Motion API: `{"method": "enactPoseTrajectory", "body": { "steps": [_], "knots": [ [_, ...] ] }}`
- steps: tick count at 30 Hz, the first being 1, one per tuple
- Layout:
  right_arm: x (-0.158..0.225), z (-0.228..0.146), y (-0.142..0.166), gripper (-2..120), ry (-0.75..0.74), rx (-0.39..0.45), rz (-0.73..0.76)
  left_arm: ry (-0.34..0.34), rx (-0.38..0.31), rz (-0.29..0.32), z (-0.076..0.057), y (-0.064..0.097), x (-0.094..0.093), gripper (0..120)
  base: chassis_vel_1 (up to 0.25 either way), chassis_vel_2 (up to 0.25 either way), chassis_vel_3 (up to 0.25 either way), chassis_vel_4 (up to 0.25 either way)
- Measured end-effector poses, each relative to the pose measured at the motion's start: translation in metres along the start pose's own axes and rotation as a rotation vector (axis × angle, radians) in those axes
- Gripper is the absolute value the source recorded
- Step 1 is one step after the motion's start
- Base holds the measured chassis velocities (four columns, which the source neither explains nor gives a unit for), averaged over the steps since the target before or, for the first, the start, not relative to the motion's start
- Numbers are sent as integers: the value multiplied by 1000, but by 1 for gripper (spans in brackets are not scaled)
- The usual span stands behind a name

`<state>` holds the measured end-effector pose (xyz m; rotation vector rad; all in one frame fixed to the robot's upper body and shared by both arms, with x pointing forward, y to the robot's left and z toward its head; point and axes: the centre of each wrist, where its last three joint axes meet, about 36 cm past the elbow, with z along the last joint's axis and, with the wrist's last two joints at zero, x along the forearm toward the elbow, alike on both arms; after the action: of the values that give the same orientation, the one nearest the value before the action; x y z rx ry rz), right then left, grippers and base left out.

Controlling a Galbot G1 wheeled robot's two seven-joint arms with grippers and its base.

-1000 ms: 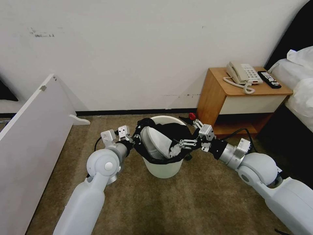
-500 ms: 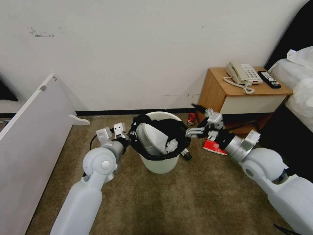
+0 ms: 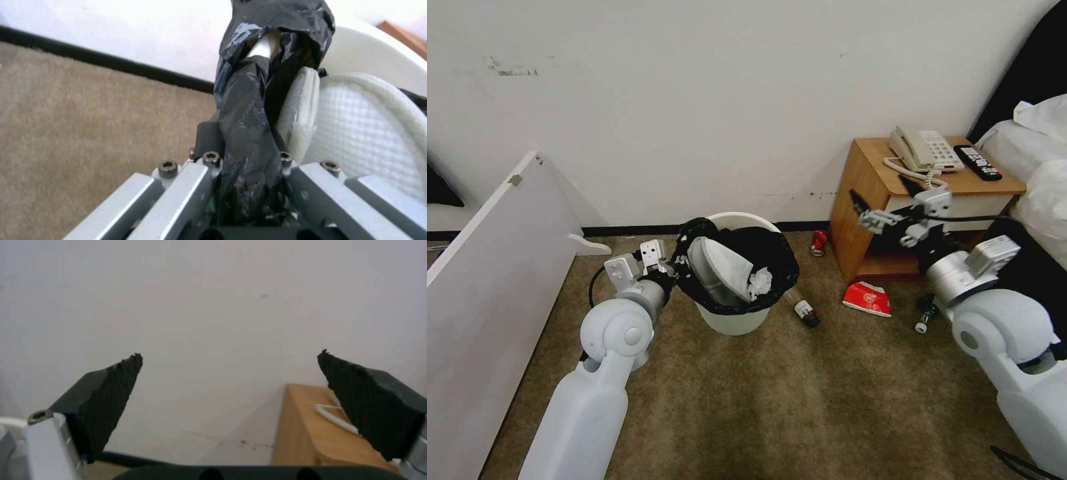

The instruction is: Pick up the trash bin, then pick up the garbage from the floor and place it into the trash bin.

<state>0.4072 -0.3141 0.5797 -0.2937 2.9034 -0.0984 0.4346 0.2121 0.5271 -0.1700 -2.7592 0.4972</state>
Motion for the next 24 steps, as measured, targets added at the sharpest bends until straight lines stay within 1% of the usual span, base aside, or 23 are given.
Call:
{"method": "enactPoseTrajectory", "body": {
  "steps": [2, 6, 7, 8, 9, 11, 14, 16, 20, 24],
  "knots": [
    [2, -2, -1, 100, 5, -12, 41, -24, -10, 2, -3, 0, 3, 4, 0, 0, 0, 0],
    [3, 0, -2, 100, 5, -9, 62, -48, -23, 2, -5, 1, 4, 4, 0, 0, 0, 0],
    [4, 1, -2, 100, 0, -3, 73, -63, -32, -1, -5, 2, 5, 4, 0, 0, 0, 0],
    [5, 2, -3, 100, -22, 11, 97, -99, -49, -5, -6, 4, 8, 4, 0, 0, 0, 0],
    [5, 2, -3, 100, -22, 11, 97, -99, -49, -5, -6, 4, 8, 4, 0, 0, 0, 0],
    [9, -2, -8, 100, -75, 45, 147, -161, -69, 0, -13, 6, 17, 4, 0, 0, 0, 0],
    [11, -3, -9, 100, -89, 55, 159, -177, -76, 1, -15, 7, 20, 4, 0, 0, 0, 0],
    [16, -4, -10, 100, -113, 78, 180, -201, -80, -3, -19, 8, 26, 4, 0, 0, 0, 0],
    [21, 1, -8, 100, -140, 106, 191, -223, -82, -9, -20, 9, 30, 4, 0, 0, 0, 0],
    [21, 5, -6, 100, -150, 104, 194, -228, -82, -10, -21, 9, 32, 4, 0, 0, 0, 0]
  ]
}}
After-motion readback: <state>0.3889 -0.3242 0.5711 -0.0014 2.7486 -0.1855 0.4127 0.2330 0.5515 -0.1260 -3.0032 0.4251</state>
